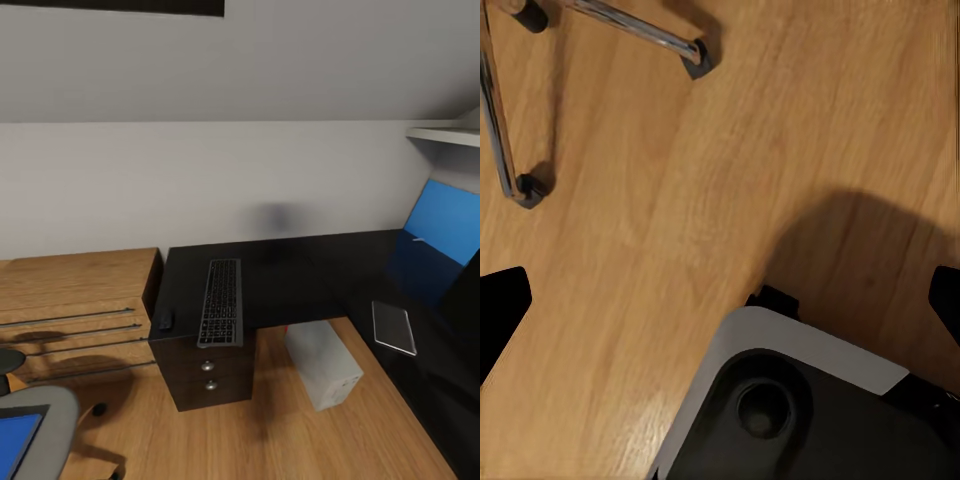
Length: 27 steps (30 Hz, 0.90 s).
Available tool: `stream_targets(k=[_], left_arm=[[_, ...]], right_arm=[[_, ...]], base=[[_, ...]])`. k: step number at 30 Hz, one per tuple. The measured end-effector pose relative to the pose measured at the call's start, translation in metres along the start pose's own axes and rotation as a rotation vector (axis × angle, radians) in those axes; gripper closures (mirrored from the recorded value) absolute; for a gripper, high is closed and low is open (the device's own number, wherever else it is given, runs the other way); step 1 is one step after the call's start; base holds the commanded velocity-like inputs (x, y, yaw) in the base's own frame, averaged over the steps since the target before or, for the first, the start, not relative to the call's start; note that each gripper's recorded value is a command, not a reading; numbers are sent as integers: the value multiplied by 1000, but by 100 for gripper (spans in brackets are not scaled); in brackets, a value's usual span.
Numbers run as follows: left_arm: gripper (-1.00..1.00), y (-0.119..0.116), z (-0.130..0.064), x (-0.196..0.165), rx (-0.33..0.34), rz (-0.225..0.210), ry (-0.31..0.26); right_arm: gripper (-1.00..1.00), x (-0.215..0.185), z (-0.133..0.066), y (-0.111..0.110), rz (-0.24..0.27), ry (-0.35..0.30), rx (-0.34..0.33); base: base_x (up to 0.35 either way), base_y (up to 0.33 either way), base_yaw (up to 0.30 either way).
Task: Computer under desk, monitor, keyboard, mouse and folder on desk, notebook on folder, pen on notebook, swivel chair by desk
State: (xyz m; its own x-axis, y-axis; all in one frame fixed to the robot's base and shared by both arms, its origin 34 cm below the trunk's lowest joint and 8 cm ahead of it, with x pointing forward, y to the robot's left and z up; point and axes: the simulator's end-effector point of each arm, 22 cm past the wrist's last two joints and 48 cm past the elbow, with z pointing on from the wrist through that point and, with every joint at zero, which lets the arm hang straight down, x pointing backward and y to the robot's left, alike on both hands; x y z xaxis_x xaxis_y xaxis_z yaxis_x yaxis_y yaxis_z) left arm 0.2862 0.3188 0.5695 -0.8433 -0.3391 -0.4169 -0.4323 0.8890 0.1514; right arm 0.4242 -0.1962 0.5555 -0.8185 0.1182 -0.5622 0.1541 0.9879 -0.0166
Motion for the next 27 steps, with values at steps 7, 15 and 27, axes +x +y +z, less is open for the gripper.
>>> stream_targets(k=[7, 15, 27], left_arm=[[-100, 1, 0, 0, -1, 0, 0], [-100, 0, 0, 0, -1, 0, 1], [-100, 1, 0, 1, -3, 1, 4]], right_arm=[[-100, 0, 0, 0, 0, 0, -1], [-100, 0, 0, 0, -3, 0, -1], [-100, -6, 3, -3, -79, -27, -12]], base=[[0, 23, -268], [0, 2, -236], [0, 0, -45]])
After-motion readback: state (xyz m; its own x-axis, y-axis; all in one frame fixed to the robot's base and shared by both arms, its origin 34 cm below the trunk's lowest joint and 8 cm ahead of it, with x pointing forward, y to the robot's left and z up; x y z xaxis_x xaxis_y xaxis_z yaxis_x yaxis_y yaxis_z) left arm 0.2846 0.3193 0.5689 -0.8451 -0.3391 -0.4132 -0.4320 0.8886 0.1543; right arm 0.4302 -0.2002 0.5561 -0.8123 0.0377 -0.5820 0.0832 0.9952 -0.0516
